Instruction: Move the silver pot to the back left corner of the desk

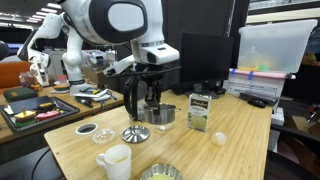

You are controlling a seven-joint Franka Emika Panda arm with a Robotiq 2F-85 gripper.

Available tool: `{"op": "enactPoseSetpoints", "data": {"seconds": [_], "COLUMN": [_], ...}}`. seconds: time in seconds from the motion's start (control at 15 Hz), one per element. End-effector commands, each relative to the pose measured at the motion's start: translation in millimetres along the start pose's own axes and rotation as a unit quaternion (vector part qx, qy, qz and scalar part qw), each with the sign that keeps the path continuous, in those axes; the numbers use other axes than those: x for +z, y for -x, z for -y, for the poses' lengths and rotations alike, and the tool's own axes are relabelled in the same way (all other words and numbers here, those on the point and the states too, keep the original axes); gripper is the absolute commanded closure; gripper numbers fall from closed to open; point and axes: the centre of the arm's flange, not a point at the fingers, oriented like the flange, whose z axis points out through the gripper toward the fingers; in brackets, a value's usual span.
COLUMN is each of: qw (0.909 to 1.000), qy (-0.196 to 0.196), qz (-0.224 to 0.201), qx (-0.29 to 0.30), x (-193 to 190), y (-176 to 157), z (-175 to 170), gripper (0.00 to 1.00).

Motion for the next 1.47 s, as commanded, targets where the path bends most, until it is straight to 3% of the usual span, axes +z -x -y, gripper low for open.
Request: {"op": "enactPoseSetpoints", "data": {"seconds": [0.0, 0.27, 0.53, 0.87, 1.4], "qw": [0.9983, 0.9890, 0.9663, 0.9278, 0.8577], "qy": [-0.029, -0.057, -0.076, -0.093, -0.081], "qz": [0.016, 0.051, 0.076, 0.104, 0.140], "qx": [-0.049, -0.126, -0.234, -0.346, -0.488], "x": [-22.3, -30.1, -43.4, -57.5, -41.0], "y": [42.2, 101.1, 160.5, 212.8, 286.2], "z": [-27.2, -43.1, -40.7, -18.2, 9.5], "gripper": [0.99, 0.99, 0.99, 0.99, 0.99]}}
